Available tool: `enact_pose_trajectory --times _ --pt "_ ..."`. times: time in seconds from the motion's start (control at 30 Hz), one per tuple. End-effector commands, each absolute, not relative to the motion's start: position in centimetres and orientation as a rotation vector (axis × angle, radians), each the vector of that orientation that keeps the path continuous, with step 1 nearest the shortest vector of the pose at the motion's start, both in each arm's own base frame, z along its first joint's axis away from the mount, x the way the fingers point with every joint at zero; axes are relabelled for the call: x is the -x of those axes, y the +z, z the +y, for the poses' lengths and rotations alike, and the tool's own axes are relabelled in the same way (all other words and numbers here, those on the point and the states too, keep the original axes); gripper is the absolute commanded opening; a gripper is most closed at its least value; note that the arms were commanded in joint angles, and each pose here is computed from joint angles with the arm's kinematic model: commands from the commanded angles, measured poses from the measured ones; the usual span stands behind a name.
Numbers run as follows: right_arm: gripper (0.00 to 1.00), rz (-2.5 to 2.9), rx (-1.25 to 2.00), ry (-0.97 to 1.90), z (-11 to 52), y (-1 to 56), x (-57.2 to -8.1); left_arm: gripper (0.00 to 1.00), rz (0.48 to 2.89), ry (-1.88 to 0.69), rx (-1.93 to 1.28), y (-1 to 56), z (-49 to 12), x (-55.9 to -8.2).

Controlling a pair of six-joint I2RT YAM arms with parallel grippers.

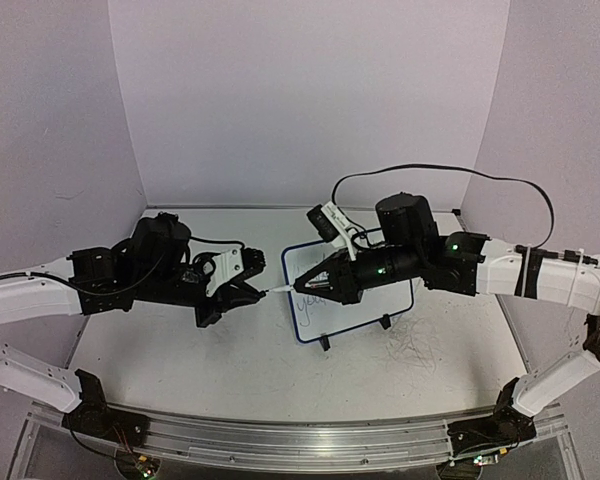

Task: Write a sentence on the whiteboard
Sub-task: Insert the whiteboard marker without the cap into the pen cap.

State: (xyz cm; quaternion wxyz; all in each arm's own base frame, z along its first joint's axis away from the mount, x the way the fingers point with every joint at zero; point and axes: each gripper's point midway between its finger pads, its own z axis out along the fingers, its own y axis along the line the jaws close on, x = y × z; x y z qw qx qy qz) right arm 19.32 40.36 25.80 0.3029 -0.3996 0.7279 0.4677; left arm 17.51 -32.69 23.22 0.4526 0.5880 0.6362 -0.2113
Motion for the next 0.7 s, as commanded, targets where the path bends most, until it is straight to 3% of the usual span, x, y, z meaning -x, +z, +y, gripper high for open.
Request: enact_pose_trajectory --times 0.0,0.67 --pt "0.0 1.848 1.059 1.241 41.1 28.2 -19.6 0.0 1.531 -0.536 -1.457 23.7 -33.3 -17.4" --pt "0.0 1.89 1.132 1.276 42.4 25.7 -19.0 0.0 1.493 -0.54 -1.462 24.7 -33.4 -17.2"
